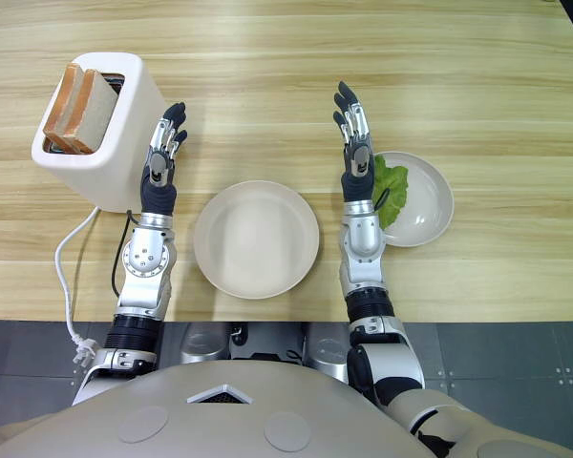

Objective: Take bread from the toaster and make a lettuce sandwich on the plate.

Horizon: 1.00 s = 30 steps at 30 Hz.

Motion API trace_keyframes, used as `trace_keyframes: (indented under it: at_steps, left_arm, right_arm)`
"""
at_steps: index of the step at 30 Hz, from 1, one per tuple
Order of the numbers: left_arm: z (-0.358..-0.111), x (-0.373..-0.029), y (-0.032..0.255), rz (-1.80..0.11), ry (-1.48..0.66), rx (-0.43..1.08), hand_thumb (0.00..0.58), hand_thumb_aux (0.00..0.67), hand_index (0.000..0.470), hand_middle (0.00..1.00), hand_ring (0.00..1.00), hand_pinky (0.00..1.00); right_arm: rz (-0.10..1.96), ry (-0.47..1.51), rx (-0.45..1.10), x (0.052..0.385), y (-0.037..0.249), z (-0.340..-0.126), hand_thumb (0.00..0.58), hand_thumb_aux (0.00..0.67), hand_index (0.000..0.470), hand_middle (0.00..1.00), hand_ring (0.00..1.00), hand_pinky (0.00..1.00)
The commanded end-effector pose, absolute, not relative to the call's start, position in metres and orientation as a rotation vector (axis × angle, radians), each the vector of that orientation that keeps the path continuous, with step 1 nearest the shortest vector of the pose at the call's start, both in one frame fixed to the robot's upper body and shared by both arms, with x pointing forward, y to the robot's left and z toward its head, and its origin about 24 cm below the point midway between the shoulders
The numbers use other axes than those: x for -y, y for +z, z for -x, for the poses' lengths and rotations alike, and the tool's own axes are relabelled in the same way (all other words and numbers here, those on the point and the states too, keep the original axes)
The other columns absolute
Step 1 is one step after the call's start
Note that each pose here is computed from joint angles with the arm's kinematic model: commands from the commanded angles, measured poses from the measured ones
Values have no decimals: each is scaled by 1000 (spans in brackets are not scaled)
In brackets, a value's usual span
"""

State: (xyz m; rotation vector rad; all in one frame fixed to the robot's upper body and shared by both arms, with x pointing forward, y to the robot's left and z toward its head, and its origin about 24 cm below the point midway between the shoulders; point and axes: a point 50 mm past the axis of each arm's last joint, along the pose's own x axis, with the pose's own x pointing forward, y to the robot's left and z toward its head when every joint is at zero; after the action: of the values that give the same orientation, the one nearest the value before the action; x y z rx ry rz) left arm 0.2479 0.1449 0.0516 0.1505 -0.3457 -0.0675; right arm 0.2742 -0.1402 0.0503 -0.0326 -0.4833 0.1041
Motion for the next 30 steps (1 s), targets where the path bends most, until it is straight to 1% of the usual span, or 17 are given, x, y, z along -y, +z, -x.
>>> trace_keyframes:
  at_steps: [1,17,18,19,20,21,22,24,26,28,30]
  left_arm:
    - [-247,-145,47,-170,-76,321,0,0,0,0,0,0]
    - [-245,-144,49,-191,-87,336,0,0,0,0,0,0]
    - [-244,-144,52,-227,-87,359,0,0,0,0,0,0]
    - [-242,-143,58,-313,-86,420,0,0,0,0,0,0]
    - [-238,-143,68,-418,-83,499,0,0,0,0,0,0]
    - [-235,-143,78,-460,-61,555,0,0,0,0,0,0]
    - [-231,-144,88,-498,-39,600,0,0,0,0,0,0]
    - [-226,-146,107,-651,-6,682,0,0,0,0,0,0]
    - [-226,-152,121,-834,0,692,0,0,0,0,0,0]
    - [-226,-167,137,-947,56,673,0,0,0,0,0,0]
    - [-228,-190,149,-1015,110,580,0,0,0,0,0,0]
  right_arm:
    - [37,101,471,141,47,-274,0,0,0,0,0,0]
    - [42,104,470,141,47,-273,0,0,0,0,0,0]
    - [43,103,470,141,47,-273,0,0,0,0,0,0]
    - [42,104,469,140,47,-273,0,0,0,0,0,0]
    - [42,108,468,139,47,-274,0,0,0,0,0,0]
    - [41,113,466,138,47,-275,0,0,0,0,0,0]
    - [41,117,465,137,47,-276,0,0,0,0,0,0]
    - [38,116,459,137,47,-278,0,0,0,0,0,0]
    - [38,117,455,138,46,-279,0,0,0,0,0,0]
    - [37,120,454,137,46,-280,0,0,0,0,0,0]
    - [36,129,453,134,46,-281,0,0,0,0,0,0]
